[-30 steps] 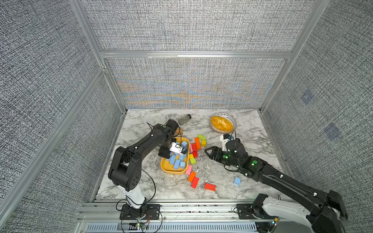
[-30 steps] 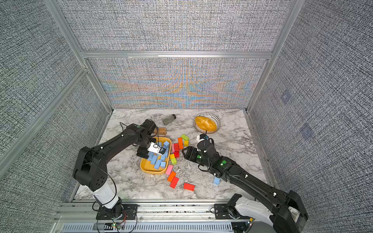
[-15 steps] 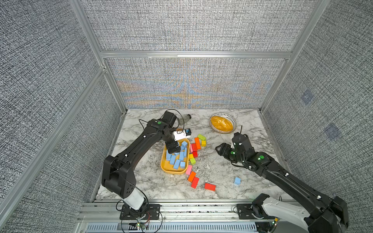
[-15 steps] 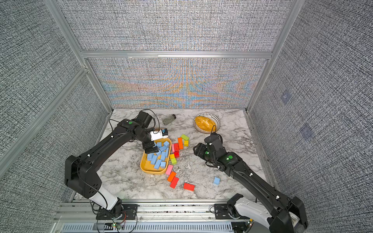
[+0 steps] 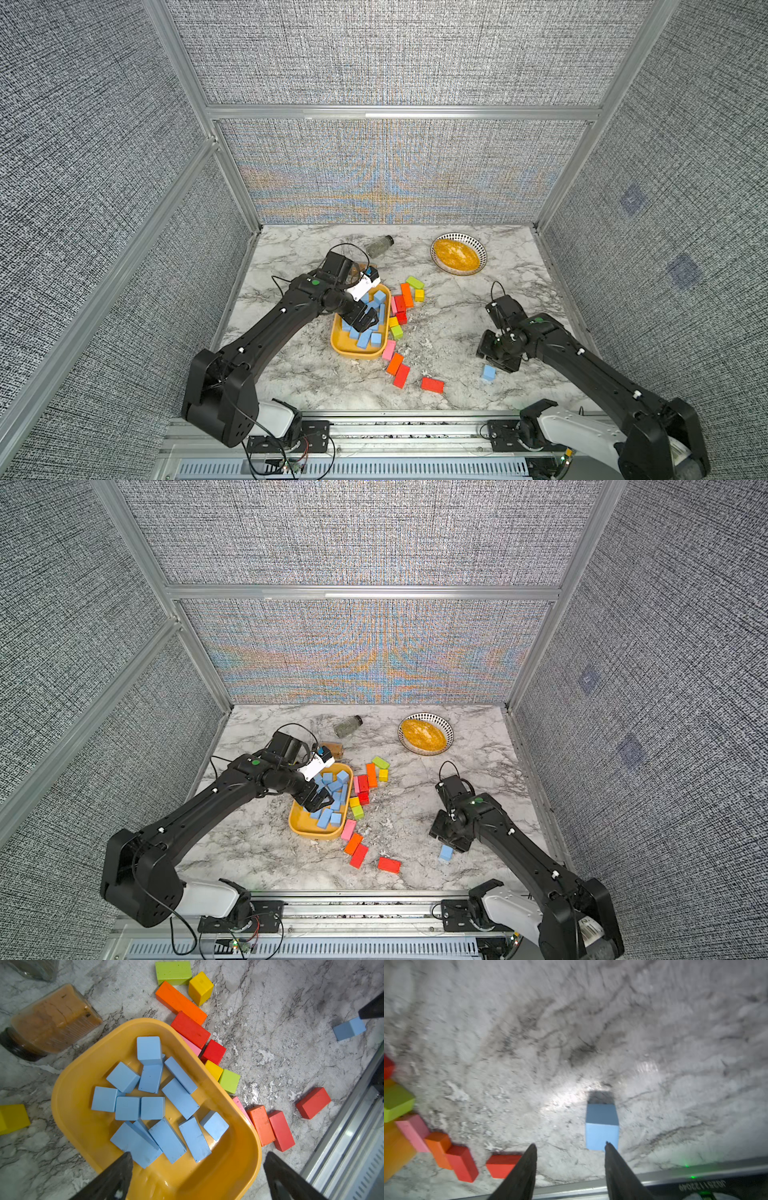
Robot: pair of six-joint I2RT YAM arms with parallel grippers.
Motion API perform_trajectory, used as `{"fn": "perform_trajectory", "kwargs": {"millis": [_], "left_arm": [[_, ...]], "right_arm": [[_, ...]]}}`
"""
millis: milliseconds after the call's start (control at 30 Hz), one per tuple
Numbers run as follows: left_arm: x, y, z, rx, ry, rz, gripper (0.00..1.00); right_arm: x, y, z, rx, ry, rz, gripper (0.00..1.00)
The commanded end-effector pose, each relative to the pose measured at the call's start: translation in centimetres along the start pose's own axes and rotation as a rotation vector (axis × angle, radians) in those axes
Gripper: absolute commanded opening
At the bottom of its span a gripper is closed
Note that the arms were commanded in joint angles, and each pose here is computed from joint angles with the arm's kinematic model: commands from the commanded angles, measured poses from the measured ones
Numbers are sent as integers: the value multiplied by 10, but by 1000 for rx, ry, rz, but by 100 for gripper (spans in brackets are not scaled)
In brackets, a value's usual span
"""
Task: Pick out the blue building blocks
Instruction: Pick up the building block from the center of the board.
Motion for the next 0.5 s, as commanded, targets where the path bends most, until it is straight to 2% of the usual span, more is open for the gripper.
{"fn": "perform_trajectory", "kwargs": {"millis": [0, 133, 367, 433, 467], "left_arm": [[-1, 2, 5, -85, 33, -10, 100], [-6, 6, 1, -116, 31, -24, 100], [-7, 7, -2, -129, 36, -47, 100], [-7, 7, -2, -129, 39, -46, 100], [-6, 7, -2, -130, 38, -47, 100]], "right_arm": [[-10, -6, -6, 34, -18, -46, 54], [-13, -16, -4, 49, -3, -99, 56], [-11, -33, 1, 69, 14, -90, 56], [-12, -36, 0, 77, 22, -99, 53], [-11, -37, 0, 80, 28, -99, 46]]}}
Point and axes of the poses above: each gripper's point midway between its finger pads, its own y axis back along the fingers, its own x axis along the line the jaws close on, z = x × y, the point moved 8 cm from there along y, back along the fingers, and after that the axes turned 4 degrees about -y, right-handed, at the moved point
